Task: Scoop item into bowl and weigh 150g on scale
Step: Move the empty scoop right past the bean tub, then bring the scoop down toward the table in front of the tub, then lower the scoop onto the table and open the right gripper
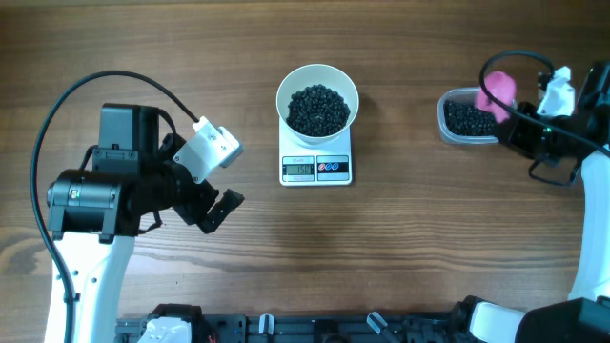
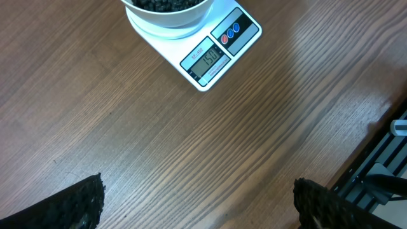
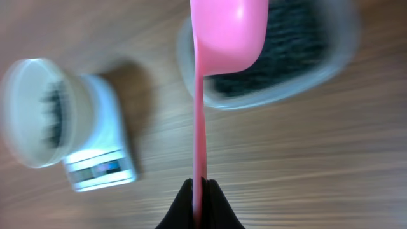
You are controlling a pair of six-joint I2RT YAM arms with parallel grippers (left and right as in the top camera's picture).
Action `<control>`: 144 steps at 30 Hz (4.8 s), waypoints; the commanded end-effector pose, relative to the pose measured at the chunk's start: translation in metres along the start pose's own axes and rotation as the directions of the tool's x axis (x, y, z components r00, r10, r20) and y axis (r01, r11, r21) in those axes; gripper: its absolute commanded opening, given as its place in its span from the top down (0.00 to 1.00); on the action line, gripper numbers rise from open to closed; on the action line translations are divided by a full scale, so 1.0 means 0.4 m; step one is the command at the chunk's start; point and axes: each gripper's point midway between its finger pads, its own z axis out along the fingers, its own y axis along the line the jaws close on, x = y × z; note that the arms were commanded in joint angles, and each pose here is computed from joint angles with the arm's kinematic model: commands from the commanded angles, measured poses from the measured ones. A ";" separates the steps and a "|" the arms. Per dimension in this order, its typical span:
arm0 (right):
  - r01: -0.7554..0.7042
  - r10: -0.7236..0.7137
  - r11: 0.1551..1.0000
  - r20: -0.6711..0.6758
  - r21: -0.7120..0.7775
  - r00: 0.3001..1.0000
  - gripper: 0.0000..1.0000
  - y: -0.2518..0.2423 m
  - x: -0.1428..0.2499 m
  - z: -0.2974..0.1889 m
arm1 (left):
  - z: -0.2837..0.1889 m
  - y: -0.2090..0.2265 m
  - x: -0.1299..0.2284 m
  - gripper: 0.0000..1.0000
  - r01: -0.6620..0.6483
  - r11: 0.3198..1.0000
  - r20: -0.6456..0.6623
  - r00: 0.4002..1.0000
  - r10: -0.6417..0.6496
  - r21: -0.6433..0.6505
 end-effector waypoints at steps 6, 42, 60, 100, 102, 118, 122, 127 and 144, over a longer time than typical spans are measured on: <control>0.140 -0.149 0.923 -0.001 0.359 0.989 0.96 -0.094 -0.032 0.004 | -0.010 -0.004 -0.008 0.00 0.004 1.000 0.025 1.000 -0.004 0.006; -0.174 0.190 0.980 0.203 -0.094 0.961 0.96 0.194 0.190 -0.295 | -0.010 -0.004 -0.008 0.00 0.004 1.000 0.025 1.000 -0.004 0.006; -0.249 0.272 0.872 -0.005 -0.422 0.962 0.96 0.223 0.426 -0.128 | -0.010 -0.004 -0.008 0.00 0.004 1.000 0.025 1.000 -0.004 0.006; -0.469 0.478 0.878 0.210 -0.094 0.853 0.00 -0.076 0.448 0.226 | -0.010 -0.004 -0.008 0.00 0.004 1.000 0.025 1.000 -0.004 0.006; -0.328 0.359 0.923 0.149 -0.200 0.921 0.00 -0.007 0.450 0.222 | -0.010 -0.004 -0.008 0.00 0.004 1.000 0.025 1.000 -0.004 0.006; -0.533 0.538 0.810 -0.051 -0.243 0.841 0.00 0.029 0.514 0.225 | -0.010 -0.004 -0.008 0.00 0.004 1.000 0.025 1.000 -0.004 0.006; -0.564 0.538 0.774 -0.170 -0.289 0.826 0.00 0.072 0.545 0.216 | -0.010 -0.004 -0.008 0.00 0.004 1.000 0.025 1.000 -0.004 0.006; -0.620 0.611 0.713 -0.142 -0.327 0.778 0.00 0.081 0.498 0.209 | -0.010 -0.004 -0.008 0.00 0.004 1.000 0.025 1.000 -0.004 0.006; -0.941 0.834 0.326 -0.440 -0.090 0.331 0.00 0.116 0.586 0.201 | -0.010 -0.004 -0.008 0.00 0.004 1.000 0.025 1.000 -0.004 0.006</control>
